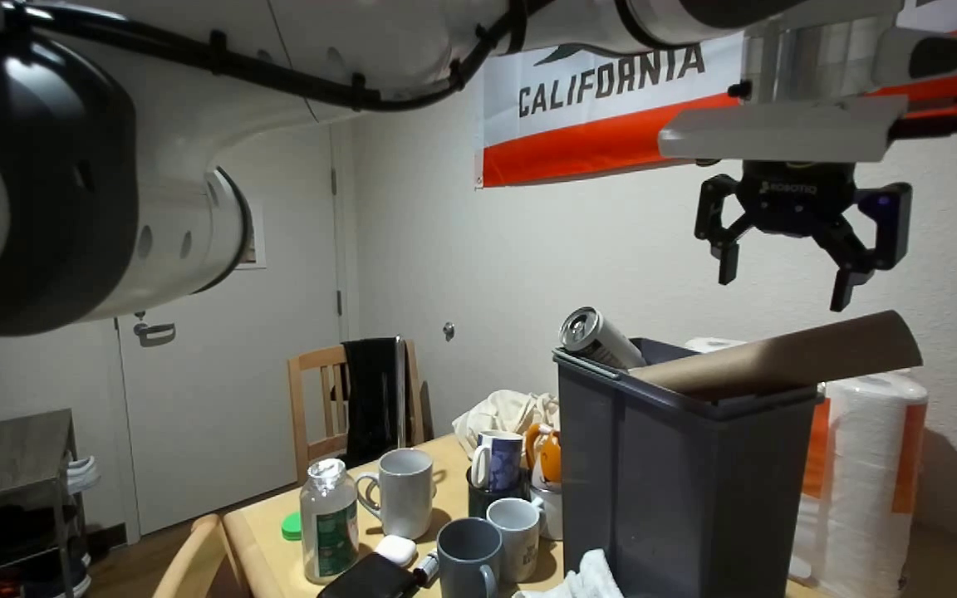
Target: Remove the handle towel roll from the grey bin and place it on the silver stand
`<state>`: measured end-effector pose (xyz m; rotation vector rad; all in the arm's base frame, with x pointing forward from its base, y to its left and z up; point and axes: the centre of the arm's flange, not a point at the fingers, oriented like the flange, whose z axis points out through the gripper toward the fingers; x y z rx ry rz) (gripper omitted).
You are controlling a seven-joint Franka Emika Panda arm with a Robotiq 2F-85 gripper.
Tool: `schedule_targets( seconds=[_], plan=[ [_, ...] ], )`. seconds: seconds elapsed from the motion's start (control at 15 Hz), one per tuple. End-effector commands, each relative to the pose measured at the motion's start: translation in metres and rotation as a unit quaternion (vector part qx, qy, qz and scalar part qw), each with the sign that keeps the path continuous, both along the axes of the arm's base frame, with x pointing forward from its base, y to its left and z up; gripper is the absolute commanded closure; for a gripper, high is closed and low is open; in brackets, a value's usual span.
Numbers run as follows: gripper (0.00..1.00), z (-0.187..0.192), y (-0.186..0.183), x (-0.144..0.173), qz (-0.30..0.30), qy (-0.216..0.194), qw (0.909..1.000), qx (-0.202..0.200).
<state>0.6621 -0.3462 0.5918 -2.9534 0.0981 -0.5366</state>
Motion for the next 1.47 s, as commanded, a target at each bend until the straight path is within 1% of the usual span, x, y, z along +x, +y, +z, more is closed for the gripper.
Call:
schedule_targets(
  seconds=[0.0, 0.2, 0.6, 0.8, 1.07, 1.4],
  plan=[
    [0.0, 0.04, -0.026, 0.025, -0.012, -0.023, 0.9996, -0.008],
    [0.0, 0.04, -0.036, 0.028, -0.018, -0.039, 0.9989, -0.021],
    [0.0, 0.013, -0.055, 0.044, -0.033, -0.07, 0.9963, -0.039],
    [0.0, 0.005, -0.061, 0.048, -0.037, -0.076, 0.9953, -0.046],
    [0.0, -0.001, -0.066, 0.049, -0.04, -0.076, 0.9953, -0.045],
    [0.0, 0.001, -0.062, 0.045, -0.037, -0.055, 0.9973, -0.033]
  ],
)
